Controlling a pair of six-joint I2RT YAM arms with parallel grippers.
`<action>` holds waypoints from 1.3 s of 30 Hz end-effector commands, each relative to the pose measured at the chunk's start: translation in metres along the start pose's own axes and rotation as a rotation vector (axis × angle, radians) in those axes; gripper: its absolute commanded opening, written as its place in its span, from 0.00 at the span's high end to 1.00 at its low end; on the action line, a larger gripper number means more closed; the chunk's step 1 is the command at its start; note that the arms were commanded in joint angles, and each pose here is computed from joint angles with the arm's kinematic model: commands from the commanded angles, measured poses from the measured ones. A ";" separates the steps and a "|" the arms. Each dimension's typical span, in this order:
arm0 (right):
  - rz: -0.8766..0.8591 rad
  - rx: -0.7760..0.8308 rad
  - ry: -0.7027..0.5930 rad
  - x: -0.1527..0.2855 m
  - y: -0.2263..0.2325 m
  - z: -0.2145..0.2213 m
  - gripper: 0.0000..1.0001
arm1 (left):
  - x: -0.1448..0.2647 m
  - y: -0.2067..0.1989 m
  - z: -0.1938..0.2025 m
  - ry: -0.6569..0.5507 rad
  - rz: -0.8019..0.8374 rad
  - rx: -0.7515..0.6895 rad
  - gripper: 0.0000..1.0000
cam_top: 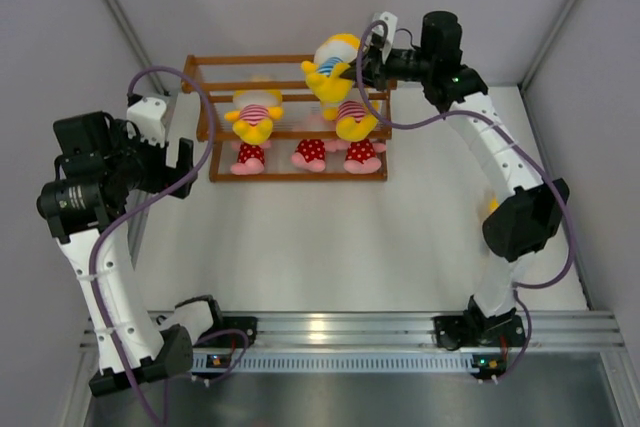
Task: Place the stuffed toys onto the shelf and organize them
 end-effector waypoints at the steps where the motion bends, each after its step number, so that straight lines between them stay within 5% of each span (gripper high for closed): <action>1: -0.105 0.012 -0.116 0.009 0.001 -0.024 1.00 | 0.001 -0.001 0.000 -0.016 -0.003 -0.021 0.02; 18: -0.165 -0.152 -0.147 0.035 -0.017 0.020 0.89 | -0.012 -0.005 0.005 0.012 0.056 0.008 0.02; 23: -0.149 -0.151 -0.133 0.034 -0.019 0.025 0.75 | -0.013 -0.005 0.006 0.019 0.059 0.011 0.02; 28: -0.082 -0.137 -0.076 0.040 -0.022 0.028 0.44 | -0.015 -0.006 0.006 0.018 0.070 0.010 0.02; 31: -0.069 -0.133 -0.072 0.044 -0.021 0.023 0.33 | -0.014 -0.009 0.005 0.009 0.088 0.006 0.02; 39: 0.019 -0.104 -0.067 0.055 -0.023 0.004 0.26 | -0.017 -0.014 0.009 0.010 0.118 0.001 0.02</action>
Point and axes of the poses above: each gripper's point midway between its finger pads, its own x axis back along the fingers, its own y axis along the line the jaws close on, z = x × y, the point moved 2 cm from there along x, back along the fingers
